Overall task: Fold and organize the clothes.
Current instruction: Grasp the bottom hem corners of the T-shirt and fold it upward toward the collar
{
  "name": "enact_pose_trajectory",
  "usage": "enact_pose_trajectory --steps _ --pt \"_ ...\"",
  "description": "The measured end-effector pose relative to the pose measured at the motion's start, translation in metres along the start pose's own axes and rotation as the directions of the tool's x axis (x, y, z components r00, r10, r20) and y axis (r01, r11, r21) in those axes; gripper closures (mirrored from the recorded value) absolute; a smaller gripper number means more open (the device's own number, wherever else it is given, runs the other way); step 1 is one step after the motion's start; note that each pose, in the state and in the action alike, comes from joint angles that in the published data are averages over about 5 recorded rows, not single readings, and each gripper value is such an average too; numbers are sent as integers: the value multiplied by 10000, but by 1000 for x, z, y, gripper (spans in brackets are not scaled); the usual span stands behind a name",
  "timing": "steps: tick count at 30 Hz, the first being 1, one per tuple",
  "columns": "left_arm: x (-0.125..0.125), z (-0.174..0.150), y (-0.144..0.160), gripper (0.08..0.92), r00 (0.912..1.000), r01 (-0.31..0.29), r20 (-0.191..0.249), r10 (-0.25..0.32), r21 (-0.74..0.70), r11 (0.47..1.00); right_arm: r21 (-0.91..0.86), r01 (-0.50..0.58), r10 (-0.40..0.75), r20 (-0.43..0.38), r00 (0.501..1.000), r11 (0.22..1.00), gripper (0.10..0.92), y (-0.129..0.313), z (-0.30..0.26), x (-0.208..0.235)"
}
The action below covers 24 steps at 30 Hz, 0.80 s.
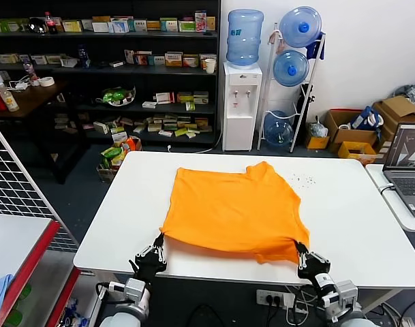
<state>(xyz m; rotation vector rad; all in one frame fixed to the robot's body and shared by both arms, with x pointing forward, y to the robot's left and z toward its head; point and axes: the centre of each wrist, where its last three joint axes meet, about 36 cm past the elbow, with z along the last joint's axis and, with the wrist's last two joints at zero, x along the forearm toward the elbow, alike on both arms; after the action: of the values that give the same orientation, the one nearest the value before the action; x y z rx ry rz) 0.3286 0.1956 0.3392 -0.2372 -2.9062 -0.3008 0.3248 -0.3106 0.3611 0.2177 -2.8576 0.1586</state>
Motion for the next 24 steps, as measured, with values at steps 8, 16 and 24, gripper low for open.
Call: enact_pose_trajectory --steps 8,16,24 --pt "-31 5 3 910 10000 72 62 -71 -184 9998 3 -171 171 200 9997 9999 898 -11 7 -41" --pt "-59 17 4 910 9998 -98 -171 90 -515 9986 105 -284 282 181 9994 9995 898 -16 11 -81" --pt "-79 26 3 910 9989 -268 -416 236 -779 9966 44 -194 193 156 9997 9998 887 -17 14 -114"
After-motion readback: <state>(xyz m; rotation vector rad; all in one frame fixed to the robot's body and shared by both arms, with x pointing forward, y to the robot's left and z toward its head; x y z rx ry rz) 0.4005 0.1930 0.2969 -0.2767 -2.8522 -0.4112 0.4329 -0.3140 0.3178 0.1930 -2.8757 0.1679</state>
